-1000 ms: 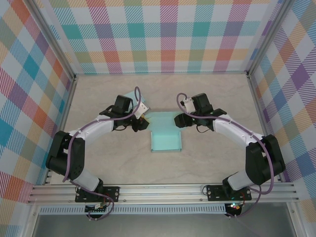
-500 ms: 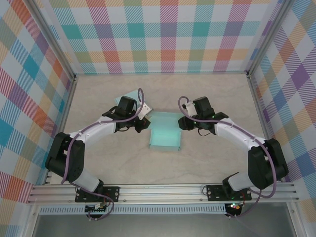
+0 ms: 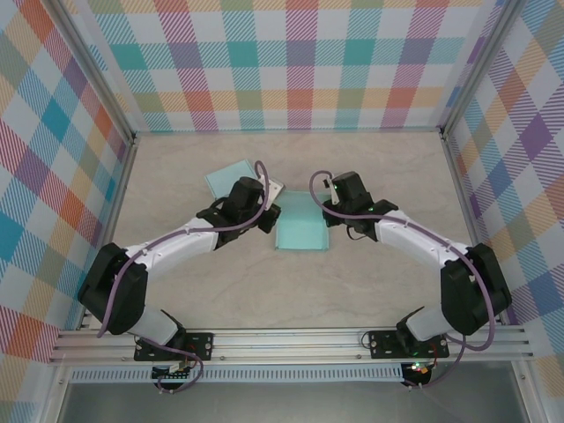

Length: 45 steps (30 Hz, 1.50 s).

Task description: Fold the paper box

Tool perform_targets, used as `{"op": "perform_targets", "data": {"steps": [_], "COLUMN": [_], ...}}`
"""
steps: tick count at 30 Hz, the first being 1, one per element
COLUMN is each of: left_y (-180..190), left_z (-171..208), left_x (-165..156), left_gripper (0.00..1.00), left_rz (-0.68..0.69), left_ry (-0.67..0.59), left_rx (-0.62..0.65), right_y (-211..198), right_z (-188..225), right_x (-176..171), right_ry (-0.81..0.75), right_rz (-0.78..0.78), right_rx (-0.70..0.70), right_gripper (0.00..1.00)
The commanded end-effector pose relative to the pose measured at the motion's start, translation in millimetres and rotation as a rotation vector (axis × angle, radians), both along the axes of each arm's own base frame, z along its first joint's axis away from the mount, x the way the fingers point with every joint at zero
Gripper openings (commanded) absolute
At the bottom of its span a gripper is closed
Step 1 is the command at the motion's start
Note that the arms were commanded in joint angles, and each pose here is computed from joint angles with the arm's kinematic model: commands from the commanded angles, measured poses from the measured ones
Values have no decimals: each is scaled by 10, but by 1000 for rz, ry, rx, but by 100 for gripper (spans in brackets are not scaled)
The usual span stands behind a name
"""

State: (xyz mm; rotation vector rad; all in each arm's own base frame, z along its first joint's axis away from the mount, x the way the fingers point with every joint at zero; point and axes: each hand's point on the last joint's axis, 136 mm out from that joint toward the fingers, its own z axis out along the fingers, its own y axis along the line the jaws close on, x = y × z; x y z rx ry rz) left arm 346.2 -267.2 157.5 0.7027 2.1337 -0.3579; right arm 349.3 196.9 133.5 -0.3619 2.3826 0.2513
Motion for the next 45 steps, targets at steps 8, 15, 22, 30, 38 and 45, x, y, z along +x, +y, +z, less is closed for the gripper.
{"op": "perform_targets", "data": {"steps": [8,15,22,30,38,45], "left_y": [-91,-193,-325,-309,-249,-162], "left_z": [127,99,101,-159,-372,-560], "left_x": [454,607,749,774,738,676], "left_gripper": [0,2,5,5,5,5], "left_rz": [345,442,456,487,520,568], "left_ry": [-95,-72,-75,-54,-33,-9], "left_rx": [-169,-260,-271,-256,-257,-259], "right_y": [207,305,364,420,402,349], "right_z": [199,253,358,238,-15,-184], "right_x": [386,505,703,839,778,652], "right_ry": [-99,-142,-218,-235,-190,-149], "right_rz": [-131,-136,-105,-86,-113,-152], "right_rx": [146,188,137,92,117,162], "right_gripper": [11,11,11,13,14,15]}}
